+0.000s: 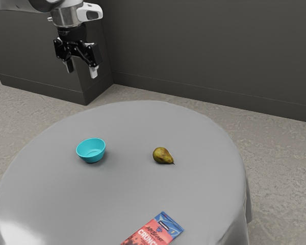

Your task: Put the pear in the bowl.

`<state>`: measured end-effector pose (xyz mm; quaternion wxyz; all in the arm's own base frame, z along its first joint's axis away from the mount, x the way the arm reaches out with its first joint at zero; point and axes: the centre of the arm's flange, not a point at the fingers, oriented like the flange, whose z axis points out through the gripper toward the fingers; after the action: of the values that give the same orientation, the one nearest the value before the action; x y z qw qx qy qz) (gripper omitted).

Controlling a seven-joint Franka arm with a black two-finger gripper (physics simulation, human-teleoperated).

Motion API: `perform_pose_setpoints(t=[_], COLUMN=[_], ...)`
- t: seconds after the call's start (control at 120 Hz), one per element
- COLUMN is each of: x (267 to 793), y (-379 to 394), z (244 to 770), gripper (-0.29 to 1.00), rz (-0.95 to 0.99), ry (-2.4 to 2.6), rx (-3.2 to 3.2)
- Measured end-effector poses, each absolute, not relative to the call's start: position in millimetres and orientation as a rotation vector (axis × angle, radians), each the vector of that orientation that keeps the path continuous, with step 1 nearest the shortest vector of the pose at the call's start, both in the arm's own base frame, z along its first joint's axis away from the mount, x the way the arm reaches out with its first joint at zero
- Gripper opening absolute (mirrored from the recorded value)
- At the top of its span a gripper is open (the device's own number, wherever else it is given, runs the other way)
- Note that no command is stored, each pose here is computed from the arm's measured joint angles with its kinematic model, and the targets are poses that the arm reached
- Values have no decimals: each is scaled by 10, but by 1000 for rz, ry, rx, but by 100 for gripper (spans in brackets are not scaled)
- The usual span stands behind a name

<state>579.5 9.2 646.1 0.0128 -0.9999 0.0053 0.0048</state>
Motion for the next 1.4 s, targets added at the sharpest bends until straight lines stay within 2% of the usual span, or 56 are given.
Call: perform_pose_setpoints(t=[0.308,0.433,0.717,1.025,1.225,1.4], x=[5795,5885,6577,6983,7105,7464], y=[73,-248,-1064,-1731,-1850,-1629], z=[6474,6484,5340,3962,3431,3258], gripper=[70,70,70,70,70,70], rz=[10,-47,-49,-5,-4,-92], ry=[46,233,772,1208,1368,1426], rx=[-3117,-3116,-3069,-2969,-2911,-2858])
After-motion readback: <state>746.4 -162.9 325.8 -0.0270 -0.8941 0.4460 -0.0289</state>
